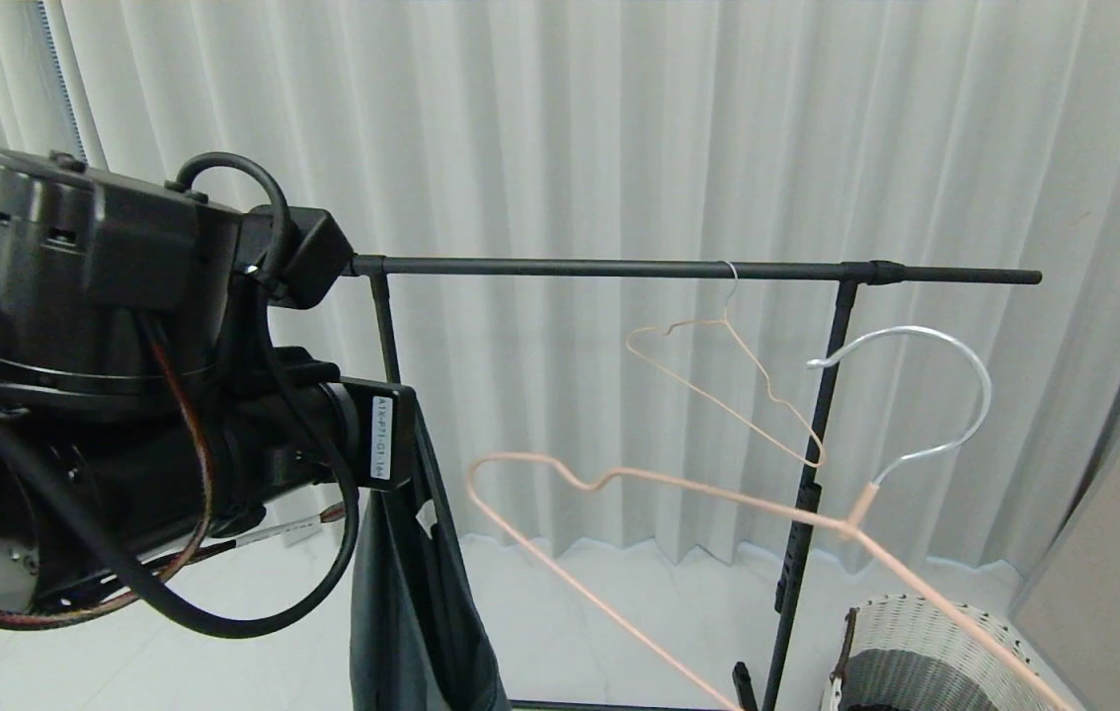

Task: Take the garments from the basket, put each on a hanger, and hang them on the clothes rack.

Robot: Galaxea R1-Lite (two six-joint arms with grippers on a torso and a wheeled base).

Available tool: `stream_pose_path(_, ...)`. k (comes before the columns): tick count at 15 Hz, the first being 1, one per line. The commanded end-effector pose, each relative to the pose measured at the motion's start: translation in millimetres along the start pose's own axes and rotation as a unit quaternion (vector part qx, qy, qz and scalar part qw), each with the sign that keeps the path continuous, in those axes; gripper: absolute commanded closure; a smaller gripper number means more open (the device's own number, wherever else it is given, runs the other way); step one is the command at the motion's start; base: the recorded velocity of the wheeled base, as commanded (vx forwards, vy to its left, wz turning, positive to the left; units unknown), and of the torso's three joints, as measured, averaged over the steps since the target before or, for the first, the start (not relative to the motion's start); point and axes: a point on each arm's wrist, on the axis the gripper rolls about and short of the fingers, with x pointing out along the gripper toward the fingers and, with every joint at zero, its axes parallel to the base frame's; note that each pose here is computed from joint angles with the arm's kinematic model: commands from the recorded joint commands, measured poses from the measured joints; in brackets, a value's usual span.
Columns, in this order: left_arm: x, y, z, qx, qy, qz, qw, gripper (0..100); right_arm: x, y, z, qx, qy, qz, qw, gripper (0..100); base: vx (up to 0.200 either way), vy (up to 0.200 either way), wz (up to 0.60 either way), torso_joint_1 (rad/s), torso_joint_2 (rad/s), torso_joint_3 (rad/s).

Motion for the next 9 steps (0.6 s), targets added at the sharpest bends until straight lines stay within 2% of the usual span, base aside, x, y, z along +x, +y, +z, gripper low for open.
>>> stream_pose_path(1, 3.2, -3.4, -1.2, 0.0, 0.005, -0.003, 1.0, 100, 4.5, 5.9, 0.9, -0.006, 0.013, 0.029, 0.9995, 100, 0.0, 0.0, 0.0, 0.0, 0.0, 0.0)
stream_pose_path(3, 3.6, -3.8, -1.5, 0.001, 0.006, -0.002, 1.0, 100, 9.4, 8.4, 3.5, -0.003, 0.006, 0.038, 0.9993, 100, 0.0, 0.0, 0.0, 0.0, 0.0, 0.0)
stream_pose_path(6, -1.9, -6.6, -0.7, 0.003, 0.0, -0.012, 0.9999, 100, 22.2, 7.8, 5.1, 0.0, 0.018, 0.018, 0.9997, 100, 0.0, 0.0, 0.0, 0.0, 0.0, 0.0)
stream_pose_path(9, -2.7, -5.9, -0.4, 0.002, -0.002, -0.01, 0.9999, 100, 24.8, 4.2, 9.0, 0.009, 0.004, 0.008, 0.9999, 100, 0.0, 0.0, 0.0, 0.0, 0.0, 0.0)
